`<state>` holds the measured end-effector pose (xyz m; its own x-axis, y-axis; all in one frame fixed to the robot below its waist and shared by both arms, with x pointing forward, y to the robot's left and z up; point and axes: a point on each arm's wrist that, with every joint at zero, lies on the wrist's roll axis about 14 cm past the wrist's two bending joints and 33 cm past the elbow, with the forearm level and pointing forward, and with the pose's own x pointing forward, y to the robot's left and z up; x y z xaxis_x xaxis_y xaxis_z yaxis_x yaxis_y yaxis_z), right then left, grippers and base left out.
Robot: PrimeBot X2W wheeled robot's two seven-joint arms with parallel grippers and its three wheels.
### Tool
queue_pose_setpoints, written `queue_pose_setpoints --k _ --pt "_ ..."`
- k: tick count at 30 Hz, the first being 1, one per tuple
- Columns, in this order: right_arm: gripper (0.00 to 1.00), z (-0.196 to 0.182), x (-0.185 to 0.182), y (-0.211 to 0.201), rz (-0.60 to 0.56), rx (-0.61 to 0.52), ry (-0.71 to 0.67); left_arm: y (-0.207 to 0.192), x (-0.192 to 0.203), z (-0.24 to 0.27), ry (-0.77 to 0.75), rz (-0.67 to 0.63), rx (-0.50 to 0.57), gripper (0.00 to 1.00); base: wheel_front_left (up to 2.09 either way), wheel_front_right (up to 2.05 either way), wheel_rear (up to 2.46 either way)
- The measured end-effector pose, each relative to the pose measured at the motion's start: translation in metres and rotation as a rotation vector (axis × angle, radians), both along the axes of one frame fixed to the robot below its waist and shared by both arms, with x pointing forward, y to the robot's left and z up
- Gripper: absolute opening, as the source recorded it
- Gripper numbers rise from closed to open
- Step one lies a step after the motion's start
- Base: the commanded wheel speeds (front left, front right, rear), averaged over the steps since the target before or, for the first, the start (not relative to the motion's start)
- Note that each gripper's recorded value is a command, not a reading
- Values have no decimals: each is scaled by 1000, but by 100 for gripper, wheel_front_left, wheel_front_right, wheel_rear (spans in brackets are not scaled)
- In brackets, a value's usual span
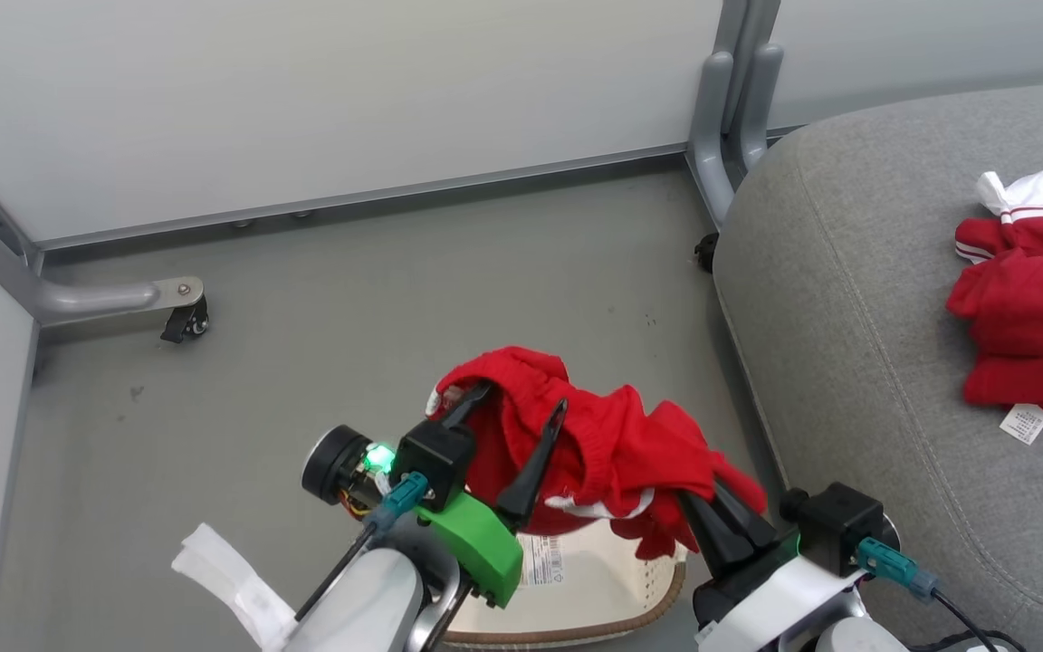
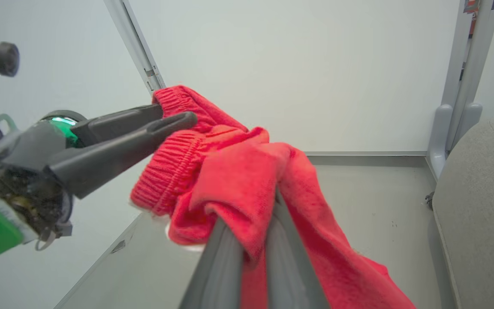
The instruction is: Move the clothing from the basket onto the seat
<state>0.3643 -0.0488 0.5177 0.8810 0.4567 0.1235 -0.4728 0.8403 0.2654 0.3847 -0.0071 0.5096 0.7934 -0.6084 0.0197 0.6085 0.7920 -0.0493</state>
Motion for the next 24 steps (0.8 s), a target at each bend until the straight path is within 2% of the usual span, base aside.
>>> queue_pose_setpoints --k 4,9,14,19,24 --pt "0 -1 1 -2 -6 1 2 2 -3 -26 104 -12 62 100 0 0 0" --pt "0 -1 2 -2 -9 3 5 18 15 -11 32 37 92 100 0 0 0" --pt "0 0 4 -5 -20 2 -1 26 20 -8 21 64 97 100 0 0 0" --pt "0 15 12 -25 -86 9 -49 32 24 -10 22 79 94 100 0 0 0" --pt "0 43 23 -62 -194 -1 -143 31 25 -20 39 74 98 100 0 0 0"
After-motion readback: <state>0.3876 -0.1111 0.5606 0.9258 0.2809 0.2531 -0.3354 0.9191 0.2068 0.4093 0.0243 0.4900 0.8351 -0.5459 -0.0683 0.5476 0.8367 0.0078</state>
